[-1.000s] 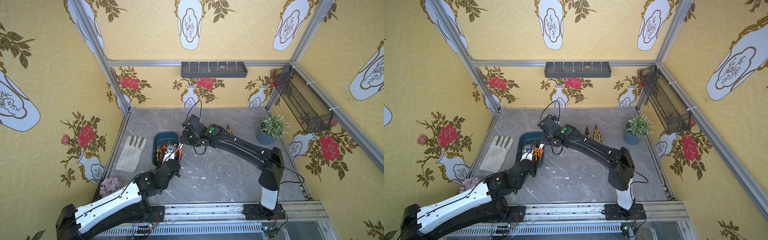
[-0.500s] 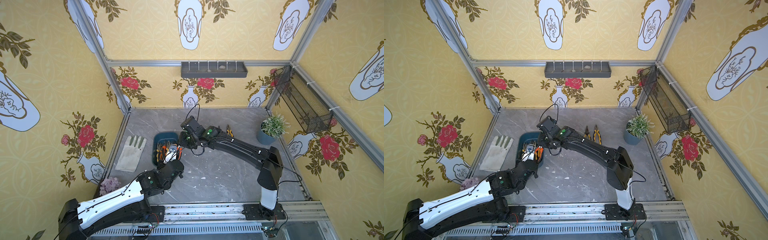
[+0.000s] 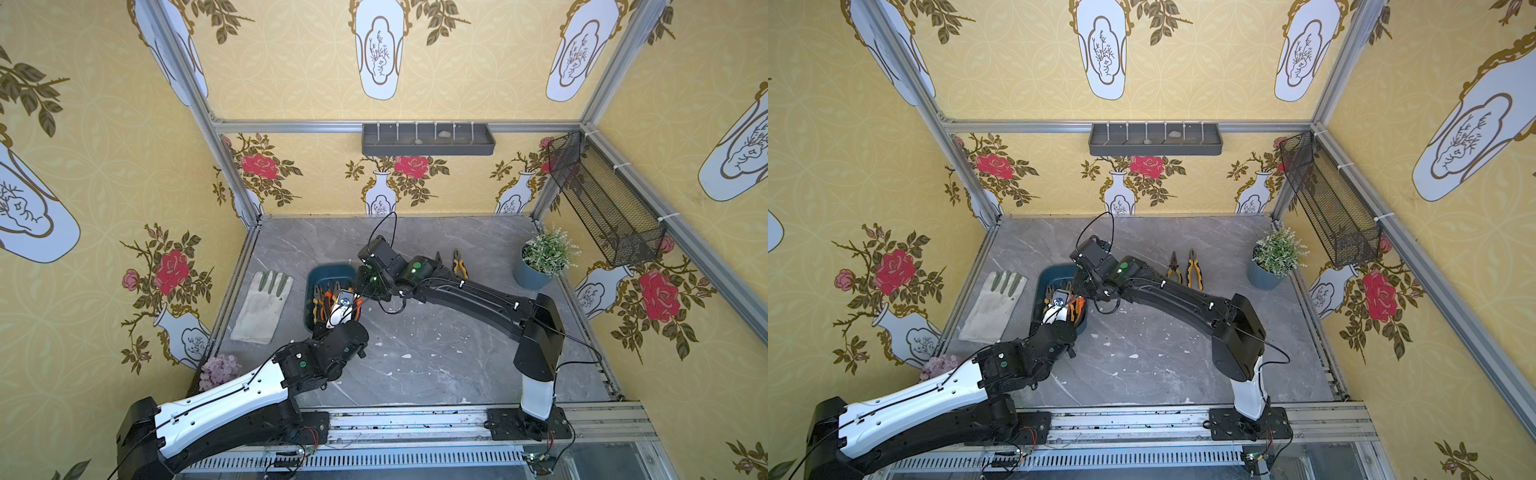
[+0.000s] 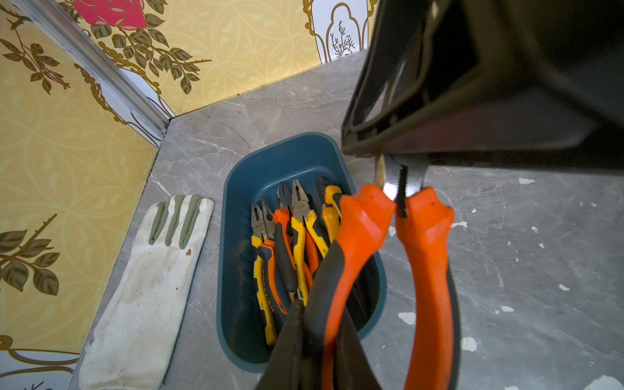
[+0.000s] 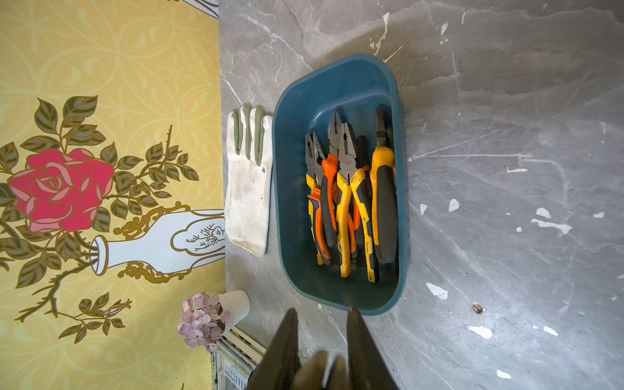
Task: Take the pliers out of the storage box
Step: Place the pliers at the center of the board.
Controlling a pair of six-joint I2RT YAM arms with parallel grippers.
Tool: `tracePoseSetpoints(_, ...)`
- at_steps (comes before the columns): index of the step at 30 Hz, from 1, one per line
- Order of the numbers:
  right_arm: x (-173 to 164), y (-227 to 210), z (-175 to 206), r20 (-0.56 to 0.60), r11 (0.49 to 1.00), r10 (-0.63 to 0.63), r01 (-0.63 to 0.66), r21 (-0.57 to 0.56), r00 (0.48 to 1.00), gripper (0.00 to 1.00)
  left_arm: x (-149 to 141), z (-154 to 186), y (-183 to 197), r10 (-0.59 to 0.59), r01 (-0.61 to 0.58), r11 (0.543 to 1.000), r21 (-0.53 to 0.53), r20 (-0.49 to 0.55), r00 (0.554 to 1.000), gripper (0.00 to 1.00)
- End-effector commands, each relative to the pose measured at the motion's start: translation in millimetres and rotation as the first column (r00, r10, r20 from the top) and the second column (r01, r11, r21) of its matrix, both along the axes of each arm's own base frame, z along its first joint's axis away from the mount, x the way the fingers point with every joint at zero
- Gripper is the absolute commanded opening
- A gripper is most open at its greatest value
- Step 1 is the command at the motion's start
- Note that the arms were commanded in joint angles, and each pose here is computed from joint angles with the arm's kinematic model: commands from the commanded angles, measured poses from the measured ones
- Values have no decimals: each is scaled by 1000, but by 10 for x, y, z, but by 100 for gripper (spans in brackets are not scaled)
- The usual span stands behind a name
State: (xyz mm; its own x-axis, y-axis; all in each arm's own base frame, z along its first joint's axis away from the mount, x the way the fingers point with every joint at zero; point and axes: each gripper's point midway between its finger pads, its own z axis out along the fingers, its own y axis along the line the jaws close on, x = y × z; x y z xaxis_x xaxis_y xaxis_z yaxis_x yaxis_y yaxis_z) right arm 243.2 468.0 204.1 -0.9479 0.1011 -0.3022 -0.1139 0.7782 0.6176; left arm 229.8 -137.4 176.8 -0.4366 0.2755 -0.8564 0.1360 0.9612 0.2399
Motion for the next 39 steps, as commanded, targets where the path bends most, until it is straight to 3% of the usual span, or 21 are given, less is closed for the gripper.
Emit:
tracePoseSetpoints(1,-187,-38,-112,-62,999,29,-31,-38,998,29,74,156,71,82,-79,996,-43,80,993,0)
tracePoseSetpoints(5,-237,-18,-103,-72,999,29,-31,-15,997,26,75,161,83,89,-86,995,-41,83,993,0)
tracePoseSetpoints(8,-248,9,-99,-79,999,35,-35,0,996,1,73,153,88,91,-87,995,-43,81,993,0)
tracePoseSetpoints(13,-213,6,-77,-64,999,36,-36,-3,997,0,64,150,78,82,-78,996,-52,74,994,3)
tracePoseSetpoints(17,-88,-93,-57,-28,999,26,-27,-39,999,0,42,196,17,53,-45,992,-114,67,996,67)
tracePoseSetpoints(20,111,-309,-92,8,995,-2,2,-104,1000,0,4,325,-113,-8,20,976,-215,58,998,92)
tracePoseSetpoints(24,499,-775,-241,53,973,-36,47,-225,998,0,-31,500,-219,-63,75,958,-276,52,997,95)
tracePoseSetpoints(28,902,-1129,-384,100,942,31,4,-335,995,0,-3,477,-228,-55,64,968,-242,43,998,97)
tracePoseSetpoints(34,1545,-1498,-877,96,815,110,-35,-578,989,0,80,220,-315,-50,48,967,-249,-2,999,97)
tracePoseSetpoints(39,2005,-1555,-1261,68,817,99,-42,-575,993,0,196,30,-347,-49,36,966,-258,-44,998,97)
